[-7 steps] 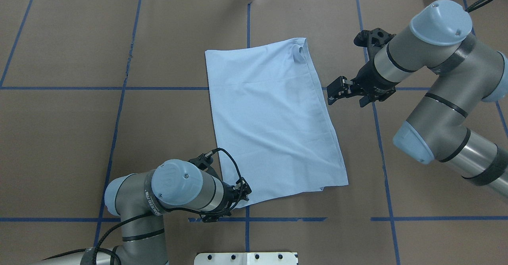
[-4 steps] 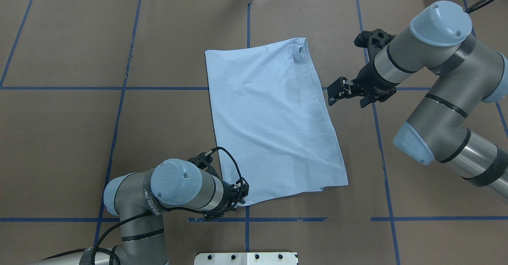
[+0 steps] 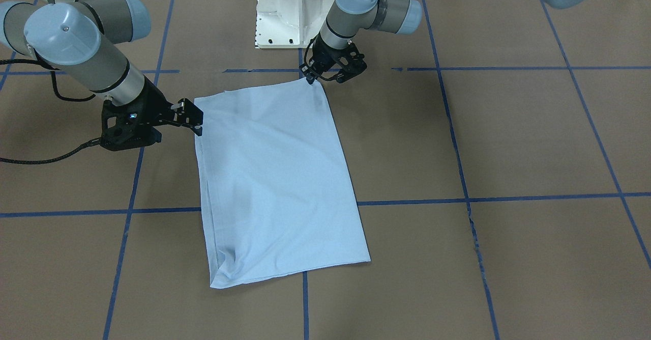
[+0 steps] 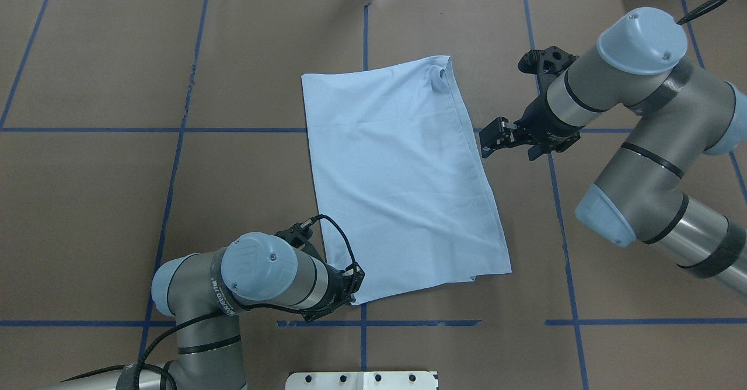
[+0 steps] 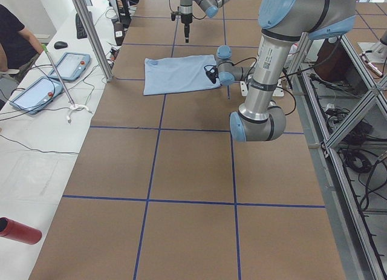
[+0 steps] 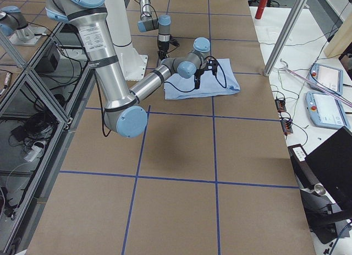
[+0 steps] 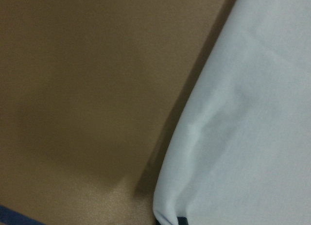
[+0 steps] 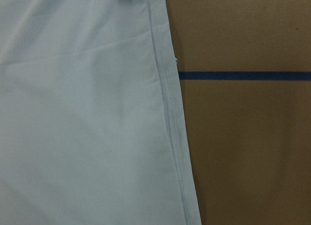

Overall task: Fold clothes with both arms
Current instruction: 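Move the right gripper to the shirt's other near corner beside the left gripper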

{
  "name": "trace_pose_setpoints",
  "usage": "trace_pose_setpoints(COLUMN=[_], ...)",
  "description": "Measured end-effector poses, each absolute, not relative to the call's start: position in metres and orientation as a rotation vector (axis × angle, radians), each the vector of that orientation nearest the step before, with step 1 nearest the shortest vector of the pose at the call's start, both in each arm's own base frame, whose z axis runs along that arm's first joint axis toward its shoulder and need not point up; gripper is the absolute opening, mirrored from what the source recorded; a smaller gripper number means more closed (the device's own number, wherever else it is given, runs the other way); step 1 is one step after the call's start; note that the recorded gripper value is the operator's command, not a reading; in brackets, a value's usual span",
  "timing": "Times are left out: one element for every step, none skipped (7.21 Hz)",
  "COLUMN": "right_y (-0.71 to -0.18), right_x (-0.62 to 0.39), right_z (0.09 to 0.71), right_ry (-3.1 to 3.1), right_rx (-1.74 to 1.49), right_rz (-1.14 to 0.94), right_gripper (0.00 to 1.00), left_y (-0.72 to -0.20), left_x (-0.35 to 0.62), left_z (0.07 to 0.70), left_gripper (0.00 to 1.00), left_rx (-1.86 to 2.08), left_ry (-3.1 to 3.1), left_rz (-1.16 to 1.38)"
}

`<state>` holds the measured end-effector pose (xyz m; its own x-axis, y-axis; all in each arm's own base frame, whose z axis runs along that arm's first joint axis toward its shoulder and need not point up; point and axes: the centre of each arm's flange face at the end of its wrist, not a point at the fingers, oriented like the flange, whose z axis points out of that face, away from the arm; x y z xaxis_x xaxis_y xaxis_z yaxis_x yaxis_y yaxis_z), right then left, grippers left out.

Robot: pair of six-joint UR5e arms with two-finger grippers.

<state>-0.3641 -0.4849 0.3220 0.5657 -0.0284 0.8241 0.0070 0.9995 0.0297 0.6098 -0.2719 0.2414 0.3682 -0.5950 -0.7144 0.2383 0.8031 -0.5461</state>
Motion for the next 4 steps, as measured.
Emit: trace_pose_setpoints(right_y=[-0.483, -0.479, -0.470, -0.455], right_x=[-0.367, -0.372, -0.381, -0.396], right_z=[0.321, 0.320, 0.317, 0.311], right_ry=[-0.965, -0.964, -0.967, -0.969], right_rx=[0.028, 0.019, -0.007, -0.038], right_rz=[-0.017, -0.001, 0.032, 0.072], right_gripper=[1.00, 1.00, 1.00, 1.00], left_y=[-0.277, -0.283, -0.287, -0.286], left_x=[0.606, 0.598, 0.587, 0.578], left_z=[0.241, 0.238, 0.231, 0.224], left_gripper=[0.00, 0.00, 0.00, 0.00], left_rx=[-0.376, -0.366, -0.347, -0.330], left_ry=[1.073, 1.078, 1.074, 1.063], left_rz=[-0.556, -0.556, -0.540, -0.520])
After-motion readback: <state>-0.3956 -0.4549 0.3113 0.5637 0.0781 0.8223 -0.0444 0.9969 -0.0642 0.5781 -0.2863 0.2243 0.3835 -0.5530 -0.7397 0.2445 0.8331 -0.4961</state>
